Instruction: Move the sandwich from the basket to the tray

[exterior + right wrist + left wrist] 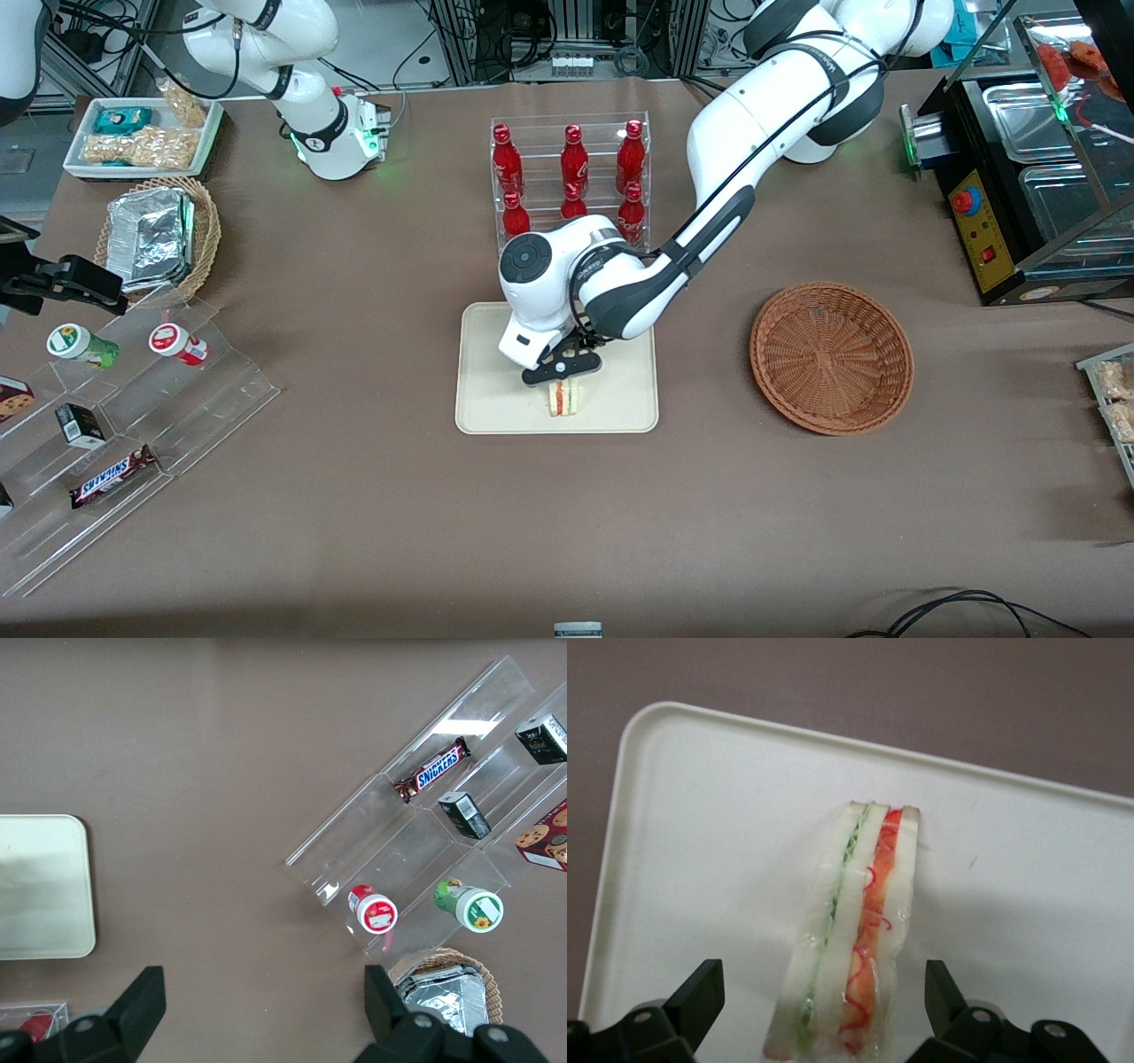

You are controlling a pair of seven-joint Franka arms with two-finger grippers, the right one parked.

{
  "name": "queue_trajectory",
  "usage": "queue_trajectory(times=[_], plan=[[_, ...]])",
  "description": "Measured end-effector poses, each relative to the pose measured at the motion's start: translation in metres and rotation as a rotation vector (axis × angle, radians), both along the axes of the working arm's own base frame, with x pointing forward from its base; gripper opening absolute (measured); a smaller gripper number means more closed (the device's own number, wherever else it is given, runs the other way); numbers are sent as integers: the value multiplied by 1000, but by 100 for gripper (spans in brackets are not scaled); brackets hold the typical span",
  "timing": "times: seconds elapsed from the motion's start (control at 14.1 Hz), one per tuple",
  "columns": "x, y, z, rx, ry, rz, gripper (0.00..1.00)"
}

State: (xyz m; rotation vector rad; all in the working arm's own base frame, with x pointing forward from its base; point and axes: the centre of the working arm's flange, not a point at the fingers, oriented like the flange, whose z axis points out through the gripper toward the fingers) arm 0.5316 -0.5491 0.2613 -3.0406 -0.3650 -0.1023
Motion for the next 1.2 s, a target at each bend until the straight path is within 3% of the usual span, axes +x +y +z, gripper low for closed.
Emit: queue_trajectory(times=[0.21, 0.35, 0.78, 0.92, 1.2], plan=[[33, 40, 75, -35, 31, 114, 100], [55, 87, 140, -71, 73, 156, 100], [101, 299, 223, -46, 304, 110, 100], [107, 383, 238, -46, 332, 76, 100], [108, 522, 260, -75, 327, 36, 100]])
